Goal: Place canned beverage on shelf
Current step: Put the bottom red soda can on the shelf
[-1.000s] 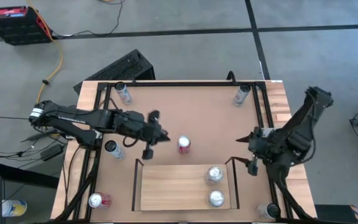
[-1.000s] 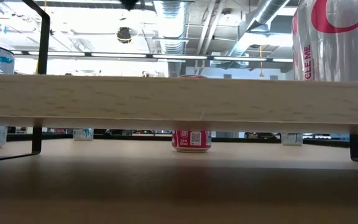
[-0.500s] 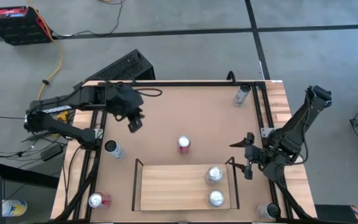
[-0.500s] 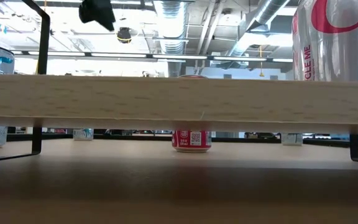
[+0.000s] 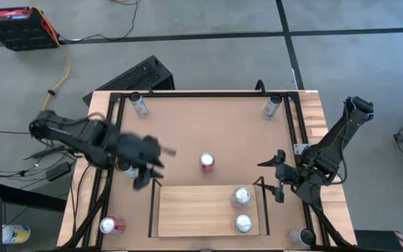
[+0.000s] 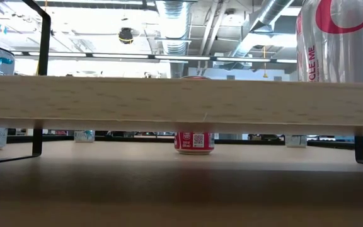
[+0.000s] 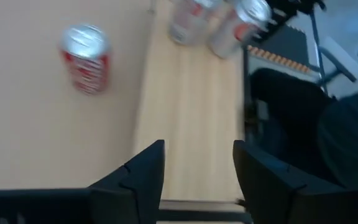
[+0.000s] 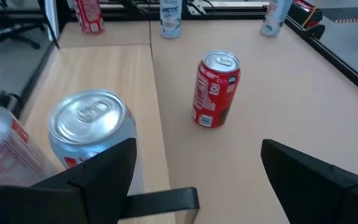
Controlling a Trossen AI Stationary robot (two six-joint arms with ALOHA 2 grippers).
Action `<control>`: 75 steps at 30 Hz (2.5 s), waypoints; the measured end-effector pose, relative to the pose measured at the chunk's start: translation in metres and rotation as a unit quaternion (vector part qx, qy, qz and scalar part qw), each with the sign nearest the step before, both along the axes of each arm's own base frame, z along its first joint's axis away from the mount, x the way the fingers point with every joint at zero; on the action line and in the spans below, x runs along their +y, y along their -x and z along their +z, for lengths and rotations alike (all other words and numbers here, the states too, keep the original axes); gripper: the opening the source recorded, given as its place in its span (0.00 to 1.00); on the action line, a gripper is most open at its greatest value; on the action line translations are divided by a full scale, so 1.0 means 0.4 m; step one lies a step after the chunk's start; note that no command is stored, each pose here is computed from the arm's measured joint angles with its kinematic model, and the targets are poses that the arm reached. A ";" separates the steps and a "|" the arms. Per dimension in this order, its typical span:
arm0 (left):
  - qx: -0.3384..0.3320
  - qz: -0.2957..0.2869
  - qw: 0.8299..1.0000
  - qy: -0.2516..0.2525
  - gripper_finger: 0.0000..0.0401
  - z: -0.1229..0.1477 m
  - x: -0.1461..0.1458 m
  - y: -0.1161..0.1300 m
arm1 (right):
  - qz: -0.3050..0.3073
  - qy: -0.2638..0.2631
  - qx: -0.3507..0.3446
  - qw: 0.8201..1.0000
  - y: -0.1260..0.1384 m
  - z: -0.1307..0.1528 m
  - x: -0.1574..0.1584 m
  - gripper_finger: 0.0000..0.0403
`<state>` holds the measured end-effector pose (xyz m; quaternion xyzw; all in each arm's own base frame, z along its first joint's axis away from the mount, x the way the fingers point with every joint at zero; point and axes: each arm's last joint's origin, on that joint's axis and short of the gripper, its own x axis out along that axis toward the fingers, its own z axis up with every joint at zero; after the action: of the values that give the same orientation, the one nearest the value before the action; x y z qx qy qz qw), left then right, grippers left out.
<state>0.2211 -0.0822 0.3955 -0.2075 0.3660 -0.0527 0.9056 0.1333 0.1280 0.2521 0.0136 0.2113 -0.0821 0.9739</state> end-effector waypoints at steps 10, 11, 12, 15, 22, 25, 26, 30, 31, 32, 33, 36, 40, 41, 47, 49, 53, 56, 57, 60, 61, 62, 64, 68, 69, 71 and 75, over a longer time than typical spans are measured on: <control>0.033 -0.027 0.998 0.043 0.38 -0.017 -0.260 0.010 | -0.007 -0.022 -0.008 1.000 -0.005 0.000 0.005 0.92; 0.037 -0.024 0.998 0.045 0.37 -0.012 -0.283 0.007 | -0.007 -0.023 -0.008 1.000 -0.005 0.000 0.006 0.92; 0.042 -0.019 0.998 0.046 0.36 -0.007 -0.305 0.004 | -0.006 -0.024 -0.008 1.000 -0.005 0.000 0.006 0.92; 0.075 -0.005 0.996 0.041 0.34 0.005 -0.360 -0.006 | -0.006 -0.022 -0.008 1.000 -0.005 0.000 0.006 0.92; 0.231 0.090 0.968 0.023 0.33 -0.038 -0.433 -0.016 | -0.003 0.004 0.010 1.000 0.000 -0.008 0.000 0.92; 0.315 0.135 0.939 0.019 0.35 -0.074 -0.438 -0.008 | -0.004 0.019 0.022 1.000 0.004 -0.013 -0.005 0.92; 0.347 0.148 0.926 0.019 0.36 -0.080 -0.435 -0.001 | -0.004 0.022 0.024 0.999 0.005 -0.014 -0.006 0.92; 0.392 0.193 0.899 0.012 0.42 -0.100 -0.428 0.020 | -0.004 0.031 0.031 0.999 0.007 -0.016 -0.009 0.92; 0.388 0.198 0.900 0.011 0.44 -0.103 -0.432 0.025 | -0.002 0.035 0.032 0.999 0.007 -0.016 -0.009 0.92; 0.384 0.204 0.900 0.011 0.46 -0.104 -0.437 0.030 | 0.000 0.039 0.032 0.999 0.007 -0.016 -0.009 0.92; 0.384 0.208 0.899 0.013 0.48 -0.103 -0.441 0.035 | 0.001 0.042 0.033 0.999 0.007 -0.016 -0.009 0.92; 0.398 0.216 0.891 0.025 0.54 -0.103 -0.453 0.051 | 0.008 0.056 0.035 0.998 0.007 -0.016 -0.009 0.92; 0.398 0.212 0.892 0.021 0.60 -0.105 -0.478 0.086 | 0.012 0.065 0.037 0.997 0.007 -0.016 -0.009 0.92; 0.394 0.205 0.896 0.016 0.61 -0.105 -0.487 0.099 | 0.012 0.065 0.037 0.997 0.007 -0.016 -0.009 0.92; 0.368 0.167 0.915 -0.011 0.62 -0.106 -0.536 0.180 | 0.013 0.068 0.038 0.997 0.008 -0.016 -0.009 0.92; 0.367 0.137 0.920 -0.032 0.62 -0.113 -0.546 0.202 | 0.013 0.068 0.038 0.997 0.008 -0.016 -0.009 0.92; 0.367 0.099 0.922 -0.070 0.62 -0.138 -0.554 0.222 | 0.013 0.069 0.039 0.997 0.008 -0.017 -0.009 0.92; 0.372 0.083 0.918 -0.108 0.62 -0.173 -0.551 0.223 | 0.013 0.069 0.039 0.997 0.008 -0.017 -0.009 0.92; 0.375 0.078 0.916 -0.119 0.62 -0.183 -0.549 0.222 | 0.013 0.069 0.039 0.997 0.008 -0.017 -0.009 0.92; 0.378 0.062 0.912 -0.146 0.62 -0.204 -0.541 0.213 | 0.013 0.068 0.039 0.997 0.008 -0.017 -0.009 0.92; 0.377 0.055 0.912 -0.153 0.62 -0.208 -0.540 0.212 | 0.013 0.068 0.039 0.997 0.008 -0.017 -0.009 0.92; 0.378 0.050 0.911 -0.159 0.62 -0.213 -0.539 0.212 | 0.013 0.068 0.039 0.997 0.008 -0.017 -0.009 0.92; 0.379 0.048 0.910 -0.163 0.62 -0.217 -0.538 0.211 | 0.013 0.067 0.039 0.997 0.008 -0.017 -0.009 0.92; 0.378 0.062 0.912 -0.149 0.62 -0.219 -0.542 0.211 | 0.014 0.067 0.039 0.997 0.008 -0.018 -0.009 0.92; 0.376 0.063 0.913 -0.142 0.62 -0.219 -0.546 0.212 | 0.014 0.067 0.039 0.997 0.008 -0.018 -0.009 0.92; 0.375 0.067 0.915 -0.136 0.62 -0.219 -0.549 0.213 | 0.014 0.067 0.039 0.997 0.007 -0.018 -0.009 0.92; 0.359 0.087 0.917 -0.149 0.62 -0.217 -0.545 0.225 | 0.014 0.067 0.039 0.997 0.008 -0.018 -0.009 0.92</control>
<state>0.1310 -0.3003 0.3087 -0.1061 0.6505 0.1597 0.7349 0.1303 0.1245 0.2449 -0.0583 0.2437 -0.0830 0.9645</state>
